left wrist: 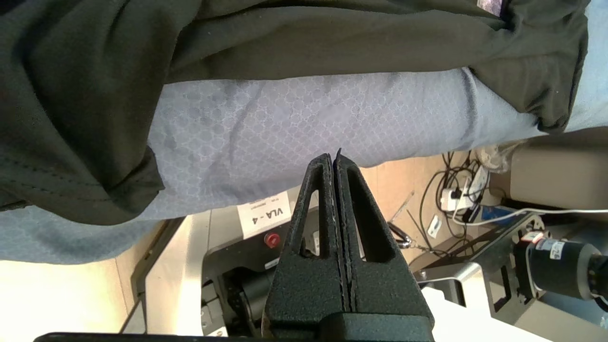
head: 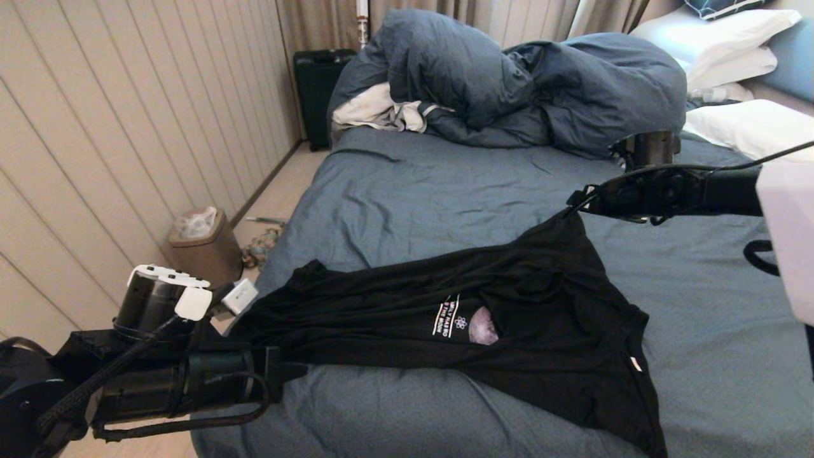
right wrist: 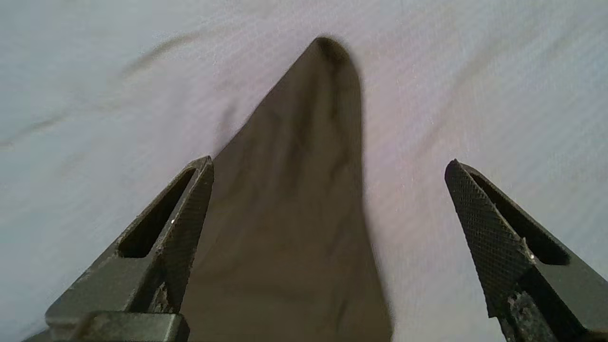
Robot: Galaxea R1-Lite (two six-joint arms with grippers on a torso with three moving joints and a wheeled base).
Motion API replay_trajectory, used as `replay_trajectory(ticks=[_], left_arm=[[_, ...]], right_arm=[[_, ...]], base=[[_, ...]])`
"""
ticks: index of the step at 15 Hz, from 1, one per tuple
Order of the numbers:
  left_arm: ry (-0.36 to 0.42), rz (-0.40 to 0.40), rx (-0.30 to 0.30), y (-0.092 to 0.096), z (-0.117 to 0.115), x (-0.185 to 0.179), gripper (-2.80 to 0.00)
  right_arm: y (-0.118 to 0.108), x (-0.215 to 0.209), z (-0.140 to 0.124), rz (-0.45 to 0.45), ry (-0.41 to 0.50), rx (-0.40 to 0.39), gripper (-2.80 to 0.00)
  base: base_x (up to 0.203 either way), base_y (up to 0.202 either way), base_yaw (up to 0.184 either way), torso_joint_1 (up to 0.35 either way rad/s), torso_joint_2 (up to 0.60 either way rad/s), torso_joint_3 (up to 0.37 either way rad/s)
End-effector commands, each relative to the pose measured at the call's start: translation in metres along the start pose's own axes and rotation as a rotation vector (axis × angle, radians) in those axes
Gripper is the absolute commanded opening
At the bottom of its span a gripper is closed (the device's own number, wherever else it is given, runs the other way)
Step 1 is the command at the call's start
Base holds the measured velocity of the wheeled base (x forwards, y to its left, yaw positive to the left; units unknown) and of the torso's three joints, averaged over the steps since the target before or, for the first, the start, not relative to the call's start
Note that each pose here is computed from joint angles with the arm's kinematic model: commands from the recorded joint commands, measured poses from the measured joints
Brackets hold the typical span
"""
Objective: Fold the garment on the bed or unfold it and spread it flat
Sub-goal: Unford the black T-shirt
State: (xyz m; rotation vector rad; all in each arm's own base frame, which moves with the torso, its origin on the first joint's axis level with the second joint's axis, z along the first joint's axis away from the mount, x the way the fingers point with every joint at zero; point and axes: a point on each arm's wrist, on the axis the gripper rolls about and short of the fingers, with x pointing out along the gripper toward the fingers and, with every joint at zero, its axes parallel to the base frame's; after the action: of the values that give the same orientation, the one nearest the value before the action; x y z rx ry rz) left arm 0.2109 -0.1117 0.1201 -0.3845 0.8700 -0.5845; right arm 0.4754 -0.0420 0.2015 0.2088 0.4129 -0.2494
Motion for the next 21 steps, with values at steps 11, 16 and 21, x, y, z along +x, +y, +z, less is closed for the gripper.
replay_trajectory(ticks=[11, 16, 21], left_arm=[[-0.087, 0.001, 0.018, -0.005, 0.004, -0.009, -2.80], [-0.139, 0.111, 0.012, -0.002, 0.008, -0.007, -2.80], [-0.160, 0.156, 0.010, -0.001, 0.009, -0.006, -2.80]], right_arm=[[0.085, -0.168, -0.045, 0.297, 0.604, -0.233, -2.80], [0.116, -0.163, -0.090, 0.272, 0.643, -0.324, 0.00], [0.148, -0.139, -0.122, 0.211, 0.593, -0.388, 0.00]], base=[[0.000, 0.000, 0.000, 0.000, 0.00, 0.000], [0.000, 0.000, 0.000, 0.000, 0.00, 0.000], [0.000, 0.000, 0.000, 0.000, 0.00, 0.000]])
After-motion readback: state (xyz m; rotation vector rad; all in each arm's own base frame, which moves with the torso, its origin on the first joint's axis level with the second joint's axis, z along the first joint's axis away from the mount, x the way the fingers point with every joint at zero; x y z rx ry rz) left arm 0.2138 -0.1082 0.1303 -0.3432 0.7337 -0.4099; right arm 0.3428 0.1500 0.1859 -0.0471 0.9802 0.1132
